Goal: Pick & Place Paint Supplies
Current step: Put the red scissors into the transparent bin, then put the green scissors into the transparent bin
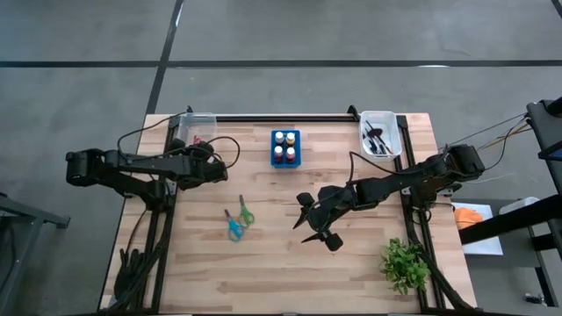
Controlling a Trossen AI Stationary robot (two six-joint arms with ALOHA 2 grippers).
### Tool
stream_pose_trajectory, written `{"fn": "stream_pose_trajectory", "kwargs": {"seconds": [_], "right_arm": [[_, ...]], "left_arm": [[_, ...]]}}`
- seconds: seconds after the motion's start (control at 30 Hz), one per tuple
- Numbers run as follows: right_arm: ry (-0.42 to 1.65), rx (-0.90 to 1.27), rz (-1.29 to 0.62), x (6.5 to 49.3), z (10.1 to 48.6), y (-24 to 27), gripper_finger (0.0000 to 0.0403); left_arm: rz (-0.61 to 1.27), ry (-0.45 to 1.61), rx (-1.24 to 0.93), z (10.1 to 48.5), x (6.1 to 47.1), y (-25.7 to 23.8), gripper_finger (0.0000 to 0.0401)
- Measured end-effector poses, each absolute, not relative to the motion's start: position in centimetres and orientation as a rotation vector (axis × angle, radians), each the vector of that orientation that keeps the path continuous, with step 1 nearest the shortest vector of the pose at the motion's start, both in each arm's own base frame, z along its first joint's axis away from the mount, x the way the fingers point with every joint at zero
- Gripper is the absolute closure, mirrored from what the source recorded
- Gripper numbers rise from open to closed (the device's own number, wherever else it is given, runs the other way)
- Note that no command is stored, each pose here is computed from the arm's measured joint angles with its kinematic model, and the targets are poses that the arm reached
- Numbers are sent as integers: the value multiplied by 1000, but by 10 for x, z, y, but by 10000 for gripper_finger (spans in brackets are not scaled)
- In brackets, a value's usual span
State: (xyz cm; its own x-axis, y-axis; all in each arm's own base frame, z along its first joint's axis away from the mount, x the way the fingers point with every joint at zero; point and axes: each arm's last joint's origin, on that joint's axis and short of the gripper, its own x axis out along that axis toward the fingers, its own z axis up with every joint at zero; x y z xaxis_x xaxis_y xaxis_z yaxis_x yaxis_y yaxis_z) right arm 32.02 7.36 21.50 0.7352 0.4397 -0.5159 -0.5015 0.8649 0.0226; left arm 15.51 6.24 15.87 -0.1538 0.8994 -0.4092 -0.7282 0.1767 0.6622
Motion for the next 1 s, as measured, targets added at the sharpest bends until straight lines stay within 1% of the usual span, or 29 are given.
{"fn": "stream_pose_trajectory", "kwargs": {"seconds": [0.57,0.67,1.0], "right_arm": [[542,-120,519,319,213,73,176],[542,-121,519,319,213,73,176],[543,-120,518,319,212,73,176]], "left_arm": [[1444,946,225,159,156,63,373],[1444,937,219,159,157,63,360],[1442,939,217,159,157,63,296]]}}
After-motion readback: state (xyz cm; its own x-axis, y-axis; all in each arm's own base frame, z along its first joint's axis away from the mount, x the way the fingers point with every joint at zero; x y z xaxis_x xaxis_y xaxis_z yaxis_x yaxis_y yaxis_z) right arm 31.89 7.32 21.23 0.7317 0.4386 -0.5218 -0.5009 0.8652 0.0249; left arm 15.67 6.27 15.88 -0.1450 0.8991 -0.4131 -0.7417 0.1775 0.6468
